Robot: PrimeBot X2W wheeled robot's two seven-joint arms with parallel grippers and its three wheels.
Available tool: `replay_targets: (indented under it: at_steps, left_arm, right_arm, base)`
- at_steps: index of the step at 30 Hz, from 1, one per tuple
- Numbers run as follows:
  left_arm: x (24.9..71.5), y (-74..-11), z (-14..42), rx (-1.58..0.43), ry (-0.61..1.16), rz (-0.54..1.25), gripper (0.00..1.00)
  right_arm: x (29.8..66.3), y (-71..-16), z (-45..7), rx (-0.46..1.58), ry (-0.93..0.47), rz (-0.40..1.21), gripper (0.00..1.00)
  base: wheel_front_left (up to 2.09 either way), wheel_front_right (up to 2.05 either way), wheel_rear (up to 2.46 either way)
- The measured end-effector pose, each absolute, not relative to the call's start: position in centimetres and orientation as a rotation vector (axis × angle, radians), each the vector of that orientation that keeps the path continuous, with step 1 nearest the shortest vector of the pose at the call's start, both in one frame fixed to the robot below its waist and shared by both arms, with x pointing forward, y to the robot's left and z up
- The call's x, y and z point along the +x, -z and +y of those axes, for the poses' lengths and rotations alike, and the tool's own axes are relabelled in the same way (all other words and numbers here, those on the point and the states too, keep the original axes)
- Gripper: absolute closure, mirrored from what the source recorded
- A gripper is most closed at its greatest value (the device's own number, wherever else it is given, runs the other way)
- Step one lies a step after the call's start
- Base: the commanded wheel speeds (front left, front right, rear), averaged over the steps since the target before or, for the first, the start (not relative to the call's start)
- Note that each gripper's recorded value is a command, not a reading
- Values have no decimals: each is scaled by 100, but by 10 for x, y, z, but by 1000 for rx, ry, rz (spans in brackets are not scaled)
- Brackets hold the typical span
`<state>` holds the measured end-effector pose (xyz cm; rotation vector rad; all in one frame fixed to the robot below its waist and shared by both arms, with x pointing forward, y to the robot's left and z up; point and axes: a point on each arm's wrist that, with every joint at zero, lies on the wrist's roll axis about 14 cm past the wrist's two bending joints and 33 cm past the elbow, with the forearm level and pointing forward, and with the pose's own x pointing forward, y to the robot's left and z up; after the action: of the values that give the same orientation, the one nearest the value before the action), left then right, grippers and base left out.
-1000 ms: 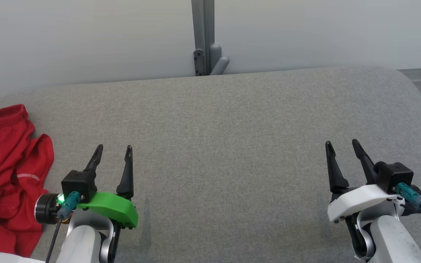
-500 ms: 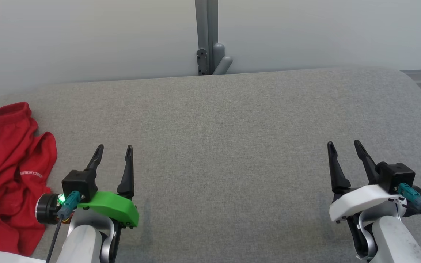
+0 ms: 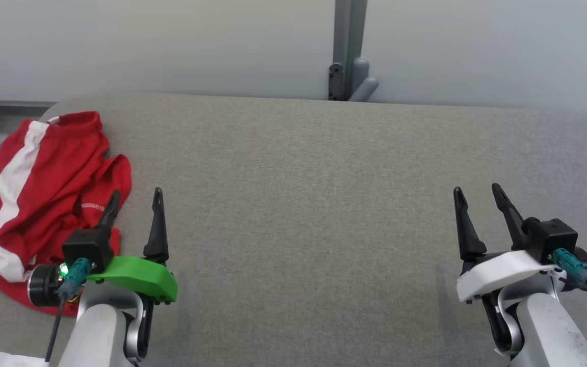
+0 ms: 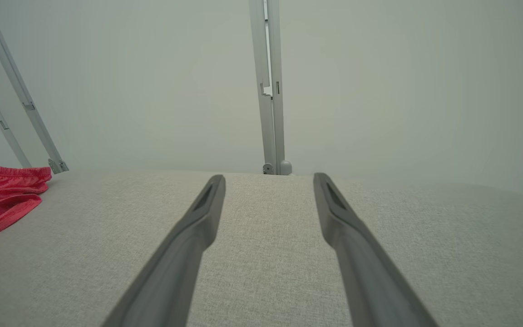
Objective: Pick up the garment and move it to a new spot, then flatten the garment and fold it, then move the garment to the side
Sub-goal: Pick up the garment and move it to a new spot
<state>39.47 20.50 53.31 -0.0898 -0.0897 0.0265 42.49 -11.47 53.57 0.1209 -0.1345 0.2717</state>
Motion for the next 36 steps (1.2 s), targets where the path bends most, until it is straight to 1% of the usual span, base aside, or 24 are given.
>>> replay_targets:
  at_steps: [7,14,22,26,36]
  left_arm:
    - [367,-537,260,-85,-185,-113,0]
    - [328,-542,312,-80,-351,-133,0]
    - [291,-541,344,-83,-469,-140,0]
    - [284,-541,348,-80,-488,-139,0]
    - [287,-543,346,-78,-480,-141,0]
  right_arm:
    - [435,-543,-62,131,-406,-144,0]
    - [437,-544,-8,138,-540,-134,0]
    - [435,-544,38,144,-653,-129,0]
    - [434,-544,46,148,-674,-127,0]
    - [435,-544,45,147,-669,-127,0]
  base:
    - [0,0,0]
    - [0,0,0]
    - [0,0,0]
    - [0,0,0]
    - [0,0,0]
